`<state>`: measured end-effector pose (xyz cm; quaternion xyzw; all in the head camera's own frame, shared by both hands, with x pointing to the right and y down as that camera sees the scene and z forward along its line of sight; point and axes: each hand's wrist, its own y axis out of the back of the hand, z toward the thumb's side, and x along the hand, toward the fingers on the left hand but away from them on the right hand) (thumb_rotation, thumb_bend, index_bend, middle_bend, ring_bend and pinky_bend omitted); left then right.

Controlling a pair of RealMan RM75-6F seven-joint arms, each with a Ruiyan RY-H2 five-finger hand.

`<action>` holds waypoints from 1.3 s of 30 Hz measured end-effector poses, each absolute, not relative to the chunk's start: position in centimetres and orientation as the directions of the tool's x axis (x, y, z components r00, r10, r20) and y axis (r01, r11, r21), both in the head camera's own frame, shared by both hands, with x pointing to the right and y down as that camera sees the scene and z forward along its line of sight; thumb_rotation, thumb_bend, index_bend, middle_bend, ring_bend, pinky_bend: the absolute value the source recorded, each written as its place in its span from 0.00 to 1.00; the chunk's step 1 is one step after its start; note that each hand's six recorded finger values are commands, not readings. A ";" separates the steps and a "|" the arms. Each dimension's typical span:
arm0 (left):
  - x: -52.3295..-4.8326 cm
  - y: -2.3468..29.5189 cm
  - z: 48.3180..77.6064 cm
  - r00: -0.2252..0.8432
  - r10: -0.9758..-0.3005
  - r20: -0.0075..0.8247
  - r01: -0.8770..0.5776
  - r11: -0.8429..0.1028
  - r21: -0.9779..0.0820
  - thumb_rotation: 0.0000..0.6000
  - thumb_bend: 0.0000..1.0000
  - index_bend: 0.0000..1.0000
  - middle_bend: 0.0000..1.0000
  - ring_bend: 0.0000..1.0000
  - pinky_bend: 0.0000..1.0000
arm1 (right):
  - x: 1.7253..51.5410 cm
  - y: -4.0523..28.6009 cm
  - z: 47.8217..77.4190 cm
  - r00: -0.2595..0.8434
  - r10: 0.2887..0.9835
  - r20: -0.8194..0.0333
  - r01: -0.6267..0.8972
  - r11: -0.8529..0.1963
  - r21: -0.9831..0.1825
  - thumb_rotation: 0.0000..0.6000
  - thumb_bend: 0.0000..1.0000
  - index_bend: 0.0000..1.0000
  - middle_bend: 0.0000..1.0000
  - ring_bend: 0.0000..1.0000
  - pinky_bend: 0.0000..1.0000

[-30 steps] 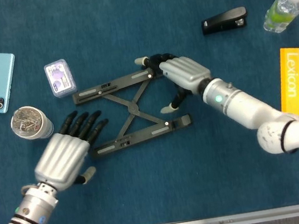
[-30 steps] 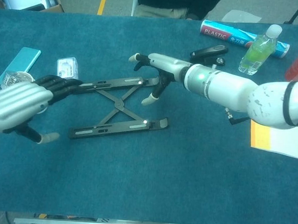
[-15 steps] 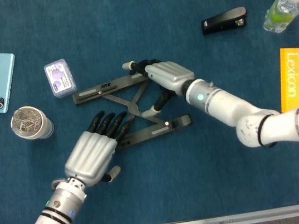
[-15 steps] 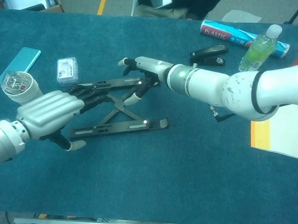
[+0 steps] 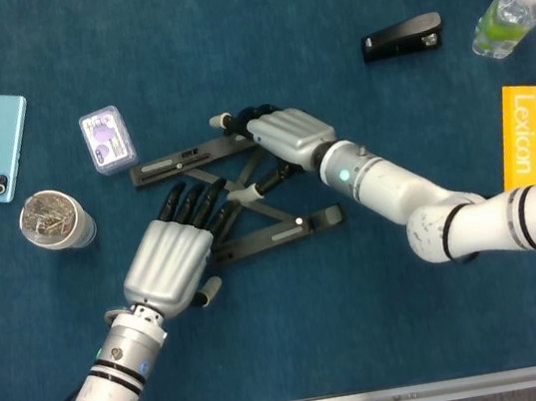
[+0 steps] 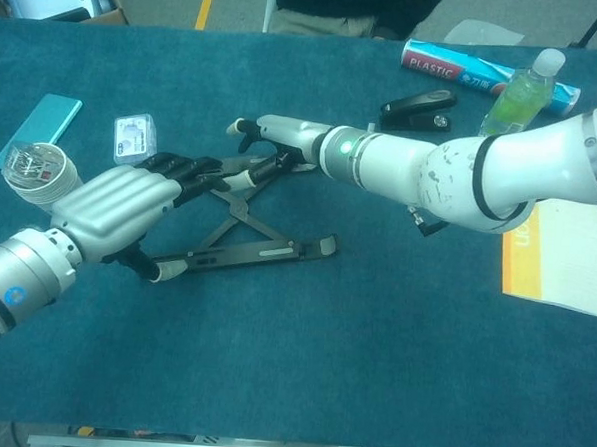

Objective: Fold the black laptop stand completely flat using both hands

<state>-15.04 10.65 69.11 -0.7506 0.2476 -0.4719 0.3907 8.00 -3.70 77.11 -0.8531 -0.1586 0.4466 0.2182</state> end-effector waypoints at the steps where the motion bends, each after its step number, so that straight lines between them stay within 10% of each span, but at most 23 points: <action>1: -15.1 10.6 69.2 0.427 -0.743 0.515 0.002 -0.568 -0.823 1.00 0.25 0.00 0.00 0.00 0.00 | 8.1 -3.7 77.2 0.548 0.468 -0.693 0.067 -0.850 -0.522 0.50 0.01 0.00 0.16 0.00 0.00; 39: -14.6 10.2 71.3 0.241 -0.761 0.602 -0.043 -0.628 -0.777 1.00 0.25 0.00 0.00 0.00 0.00 | 9.3 -3.4 78.4 0.521 0.509 -0.685 -0.118 -0.752 -0.649 0.50 0.00 0.00 0.16 0.00 0.00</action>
